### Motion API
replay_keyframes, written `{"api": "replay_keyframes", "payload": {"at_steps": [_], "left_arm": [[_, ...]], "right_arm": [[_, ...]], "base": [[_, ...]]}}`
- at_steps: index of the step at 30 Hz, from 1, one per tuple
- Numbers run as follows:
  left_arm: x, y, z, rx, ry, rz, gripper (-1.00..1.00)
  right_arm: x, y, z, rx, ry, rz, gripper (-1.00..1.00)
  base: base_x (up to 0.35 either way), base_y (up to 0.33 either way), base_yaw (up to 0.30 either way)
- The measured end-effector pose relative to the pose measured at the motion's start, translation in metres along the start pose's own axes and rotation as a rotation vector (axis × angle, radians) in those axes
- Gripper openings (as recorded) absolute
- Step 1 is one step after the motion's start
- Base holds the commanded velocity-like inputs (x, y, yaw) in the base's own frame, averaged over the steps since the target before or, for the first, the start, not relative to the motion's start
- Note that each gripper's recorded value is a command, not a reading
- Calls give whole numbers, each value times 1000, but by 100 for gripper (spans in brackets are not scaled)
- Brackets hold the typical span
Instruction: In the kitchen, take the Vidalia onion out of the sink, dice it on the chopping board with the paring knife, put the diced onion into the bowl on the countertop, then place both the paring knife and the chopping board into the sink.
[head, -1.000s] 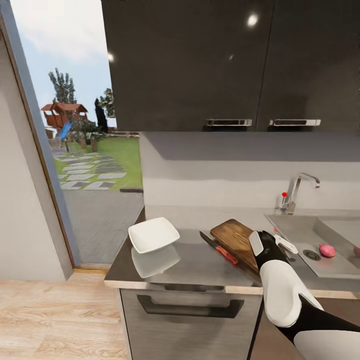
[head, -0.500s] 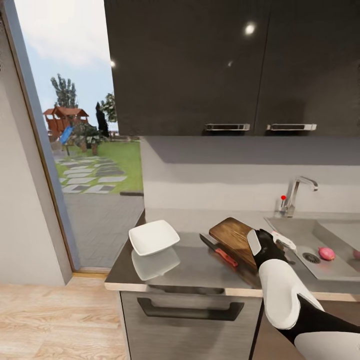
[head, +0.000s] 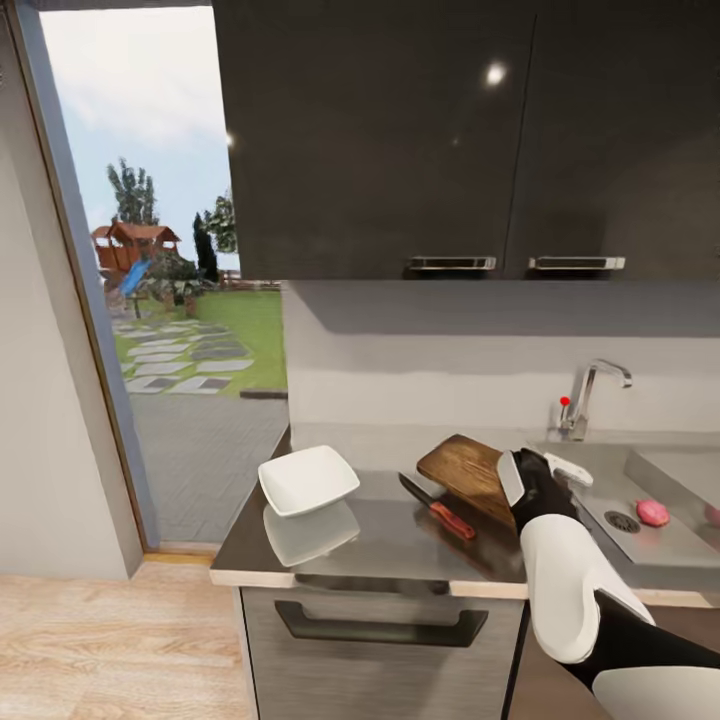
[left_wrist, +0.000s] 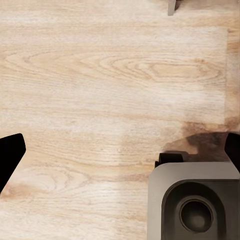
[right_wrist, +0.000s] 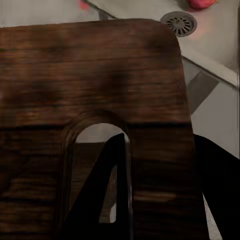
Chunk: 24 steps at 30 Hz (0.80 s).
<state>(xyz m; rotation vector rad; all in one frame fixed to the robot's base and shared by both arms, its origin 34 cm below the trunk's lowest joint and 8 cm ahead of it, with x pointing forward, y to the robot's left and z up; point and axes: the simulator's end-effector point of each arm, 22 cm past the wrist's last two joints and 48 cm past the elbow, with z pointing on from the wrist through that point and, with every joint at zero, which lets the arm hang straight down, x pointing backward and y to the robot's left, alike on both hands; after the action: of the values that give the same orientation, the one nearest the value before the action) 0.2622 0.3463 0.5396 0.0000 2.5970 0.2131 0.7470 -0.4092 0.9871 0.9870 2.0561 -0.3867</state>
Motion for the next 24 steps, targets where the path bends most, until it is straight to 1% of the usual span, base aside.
{"api": "replay_keyframes", "payload": {"at_steps": [3,4,8,11,13,14,16,17,18,19,20,21,23,24], "left_arm": [[-2,0,0,0,-5,-1,100],[-2,0,0,0,-6,-1,100],[-5,0,1,-1,-13,-2,100],[-6,0,1,-1,-15,-2,100],[-6,0,1,-1,-16,-2,100],[-6,0,1,-1,-16,-2,100],[-6,0,1,-1,-16,-2,100],[-6,0,1,0,-16,-2,100],[-6,-1,1,0,-16,-2,100],[-6,-1,1,0,-17,-2,100],[-6,0,1,0,-16,-3,100],[-6,-1,1,0,-16,-3,100],[-6,-1,1,0,-16,-2,100],[-6,-1,1,1,-16,-2,100]], "right_arm": [[-16,1,-9,-22,-11,-17,-100],[-17,4,-10,-39,-8,-12,-100],[-27,10,-18,-91,2,-25,-100],[-35,18,-26,-152,13,-33,-100],[-40,23,-30,-192,15,-52,-100],[-44,26,-32,-210,11,-73,-100],[-52,32,-36,-243,-4,-135,-100],[-57,39,-40,-276,-12,-183,-100],[-59,50,-45,-339,-17,-236,-100],[-60,53,-46,-353,-18,-242,-100],[-62,52,-45,-355,-23,-277,-100],[-62,53,-46,-364,-23,-281,-100],[-62,56,-48,-371,-28,-306,-100],[-63,57,-48,-369,-34,-326,-100]], "base": [[0,0,0],[0,0,0],[0,0,0],[0,0,0],[0,0,0],[0,0,0],[0,0,0],[0,0,0],[0,0,0],[0,0,0],[0,0,0],[0,0,0],[0,0,0],[0,0,0]]}}
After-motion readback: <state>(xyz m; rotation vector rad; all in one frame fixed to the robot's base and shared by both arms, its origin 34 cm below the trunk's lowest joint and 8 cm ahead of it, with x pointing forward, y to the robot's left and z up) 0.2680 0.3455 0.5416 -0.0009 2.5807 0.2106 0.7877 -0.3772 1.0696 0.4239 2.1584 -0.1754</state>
